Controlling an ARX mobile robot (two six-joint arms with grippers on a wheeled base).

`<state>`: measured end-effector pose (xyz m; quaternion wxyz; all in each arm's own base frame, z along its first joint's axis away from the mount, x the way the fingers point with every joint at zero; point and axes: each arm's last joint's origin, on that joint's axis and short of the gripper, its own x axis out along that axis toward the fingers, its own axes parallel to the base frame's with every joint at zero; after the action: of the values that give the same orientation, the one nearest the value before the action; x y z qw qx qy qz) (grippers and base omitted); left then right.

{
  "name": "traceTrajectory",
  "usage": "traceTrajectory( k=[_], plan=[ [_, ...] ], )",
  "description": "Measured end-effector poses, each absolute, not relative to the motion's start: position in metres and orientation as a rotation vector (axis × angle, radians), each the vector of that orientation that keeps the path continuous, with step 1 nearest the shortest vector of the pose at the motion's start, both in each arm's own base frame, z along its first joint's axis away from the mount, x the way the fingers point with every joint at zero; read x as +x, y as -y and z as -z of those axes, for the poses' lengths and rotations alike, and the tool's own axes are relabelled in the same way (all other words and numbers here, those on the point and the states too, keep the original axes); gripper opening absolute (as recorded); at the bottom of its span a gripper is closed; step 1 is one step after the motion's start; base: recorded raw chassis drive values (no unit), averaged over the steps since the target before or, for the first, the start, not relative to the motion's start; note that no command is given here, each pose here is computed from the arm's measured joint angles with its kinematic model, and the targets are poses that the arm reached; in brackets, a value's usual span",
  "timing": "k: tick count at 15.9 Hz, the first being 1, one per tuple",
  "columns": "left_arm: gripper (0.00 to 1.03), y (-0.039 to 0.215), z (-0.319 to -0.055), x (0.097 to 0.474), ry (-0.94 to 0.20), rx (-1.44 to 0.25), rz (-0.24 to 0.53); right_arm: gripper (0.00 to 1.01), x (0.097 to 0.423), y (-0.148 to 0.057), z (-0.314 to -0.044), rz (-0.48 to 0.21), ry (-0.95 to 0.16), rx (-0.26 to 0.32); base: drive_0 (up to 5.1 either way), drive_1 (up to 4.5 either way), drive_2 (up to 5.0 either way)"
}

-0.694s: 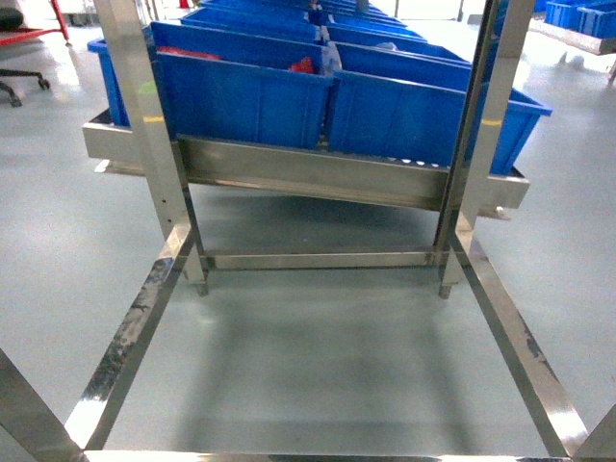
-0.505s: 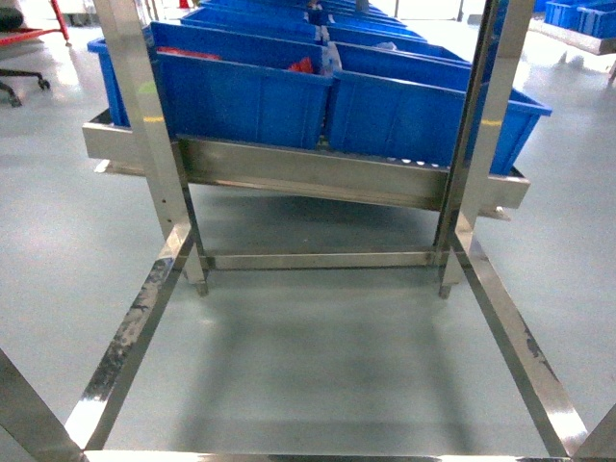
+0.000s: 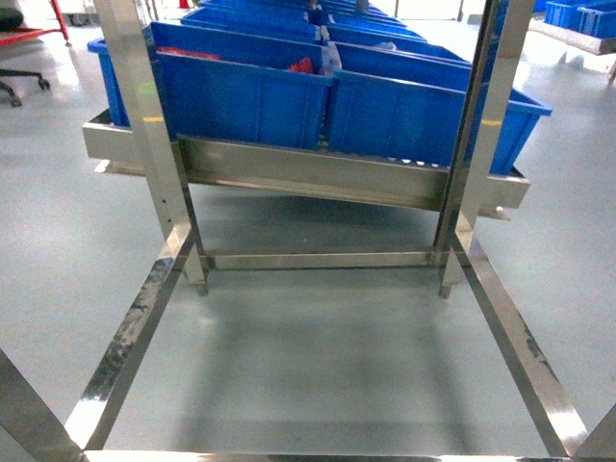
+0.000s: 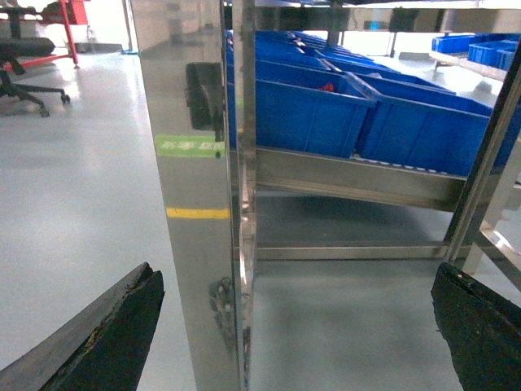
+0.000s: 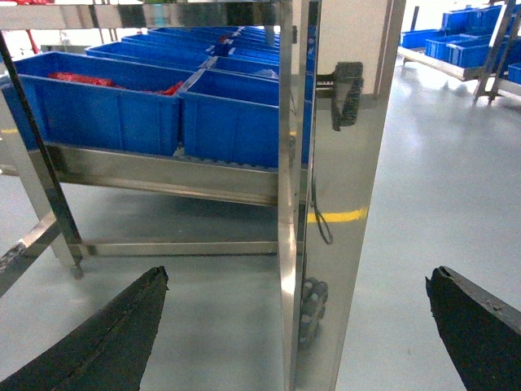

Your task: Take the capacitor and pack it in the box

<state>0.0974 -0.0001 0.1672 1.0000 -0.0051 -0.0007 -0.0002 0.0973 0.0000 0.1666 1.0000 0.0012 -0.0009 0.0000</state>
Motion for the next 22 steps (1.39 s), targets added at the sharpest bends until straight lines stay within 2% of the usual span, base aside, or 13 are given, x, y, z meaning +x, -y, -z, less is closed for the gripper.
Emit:
traceTrajectory(
  k=[22],
  plan=[
    [0.98,0.0001,-0.1671,0.0974,0.001,0.0,0.001,0.98,0.0973,0.0,-0.1666,0.001,0.002,0.003,0.0,0.0,0.0]
  ],
)
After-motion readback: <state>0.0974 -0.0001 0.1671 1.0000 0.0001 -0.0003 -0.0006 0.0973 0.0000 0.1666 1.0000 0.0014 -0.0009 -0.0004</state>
